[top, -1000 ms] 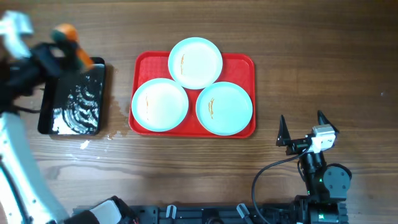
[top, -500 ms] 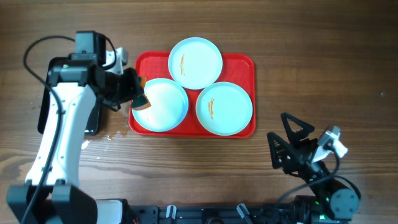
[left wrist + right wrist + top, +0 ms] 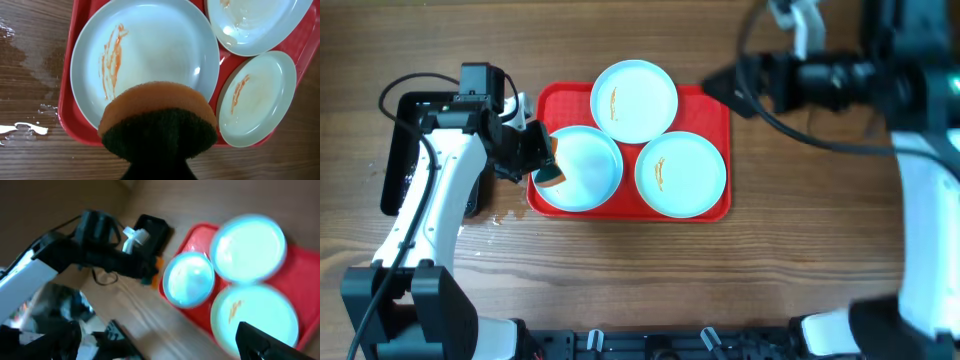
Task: Clean dirty plates on tray and stack at the side
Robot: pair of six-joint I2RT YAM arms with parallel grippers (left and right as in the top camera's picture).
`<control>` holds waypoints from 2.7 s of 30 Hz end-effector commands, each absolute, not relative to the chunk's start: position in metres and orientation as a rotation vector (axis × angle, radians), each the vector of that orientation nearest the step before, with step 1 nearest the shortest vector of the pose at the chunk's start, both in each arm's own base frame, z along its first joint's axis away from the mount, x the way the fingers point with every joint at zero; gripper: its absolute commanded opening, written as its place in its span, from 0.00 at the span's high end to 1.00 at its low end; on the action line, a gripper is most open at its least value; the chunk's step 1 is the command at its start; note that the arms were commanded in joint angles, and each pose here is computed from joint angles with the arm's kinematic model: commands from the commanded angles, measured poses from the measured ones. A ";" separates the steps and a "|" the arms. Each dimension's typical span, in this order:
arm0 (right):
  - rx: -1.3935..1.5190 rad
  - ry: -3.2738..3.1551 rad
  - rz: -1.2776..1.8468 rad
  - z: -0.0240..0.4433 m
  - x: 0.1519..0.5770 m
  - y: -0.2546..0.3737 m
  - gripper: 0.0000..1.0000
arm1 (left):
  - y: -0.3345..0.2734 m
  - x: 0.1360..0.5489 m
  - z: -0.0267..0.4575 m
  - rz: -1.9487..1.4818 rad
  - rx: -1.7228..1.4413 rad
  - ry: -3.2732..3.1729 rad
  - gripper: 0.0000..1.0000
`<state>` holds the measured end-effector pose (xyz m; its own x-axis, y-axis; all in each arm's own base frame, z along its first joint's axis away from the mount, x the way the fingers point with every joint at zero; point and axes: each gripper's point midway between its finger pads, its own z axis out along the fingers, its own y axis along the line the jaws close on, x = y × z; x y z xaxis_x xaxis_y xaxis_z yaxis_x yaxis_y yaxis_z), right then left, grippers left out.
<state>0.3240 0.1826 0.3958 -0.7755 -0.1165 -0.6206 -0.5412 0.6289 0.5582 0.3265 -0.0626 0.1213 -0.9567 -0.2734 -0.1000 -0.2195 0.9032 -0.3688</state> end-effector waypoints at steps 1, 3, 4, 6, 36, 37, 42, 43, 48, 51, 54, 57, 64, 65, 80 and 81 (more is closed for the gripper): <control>-0.388 2.378 1.108 0.378 0.361 0.204 0.00 | -0.065 0.325 0.119 -0.538 -0.378 2.930 0.96; -0.409 2.482 1.146 0.336 0.378 0.235 0.38 | -0.066 0.326 0.120 -0.538 -0.362 2.927 0.96; -0.420 2.522 1.141 0.320 0.381 0.245 0.51 | -0.066 0.326 0.120 -0.538 -0.362 2.926 0.96; -0.422 2.745 0.975 0.232 0.395 0.283 0.66 | -0.066 0.326 0.119 -0.538 -0.363 2.928 0.96; -0.291 3.231 0.550 -0.010 0.365 0.316 0.94 | -0.064 0.326 0.119 -0.515 -0.364 2.929 0.96; -0.258 3.235 0.537 -0.011 0.366 0.315 0.94 | -0.064 0.326 0.119 -0.515 -0.364 2.928 0.96; -0.233 3.239 0.536 -0.011 0.366 0.315 0.96 | -0.073 0.327 0.118 -0.520 -0.323 2.928 0.96; -0.233 3.241 0.535 -0.011 0.366 0.315 0.96 | -0.078 0.329 0.115 -0.524 -0.304 2.924 0.96; -0.186 3.260 0.525 -0.011 0.363 0.314 0.96 | -0.092 0.334 0.073 -0.538 -0.341 2.912 0.96; -0.132 3.267 0.523 -0.011 0.364 0.314 0.96 | -0.091 0.337 0.051 -0.521 -0.356 2.938 0.96; -0.106 3.267 0.523 -0.011 0.365 0.314 0.96 | -0.091 0.342 0.027 -0.516 -0.404 2.963 0.96; -0.108 3.267 0.523 -0.011 0.365 0.314 0.96 | -0.093 0.354 0.010 -0.521 -0.419 2.945 0.96; -0.151 3.264 0.523 -0.011 0.364 0.314 0.96 | -0.054 0.358 -0.014 -0.171 -0.434 2.955 0.96; -0.151 3.265 0.523 -0.011 0.364 0.314 0.96 | -0.049 0.354 -0.014 -0.128 -0.442 2.971 0.96; -0.186 3.270 0.518 -0.011 0.361 0.312 0.96 | -0.132 0.396 0.065 -0.577 -0.296 2.802 0.96; -0.186 3.270 0.518 -0.011 0.361 0.312 0.96 | -0.137 0.399 0.057 -0.581 -0.285 2.802 0.96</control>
<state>0.3670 0.3215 0.0024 -0.9820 -0.1315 0.1359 -0.0733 0.9272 0.3672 0.3928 -0.1185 0.0649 -0.9422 -0.2414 -0.2324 -0.1430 0.9169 -0.3727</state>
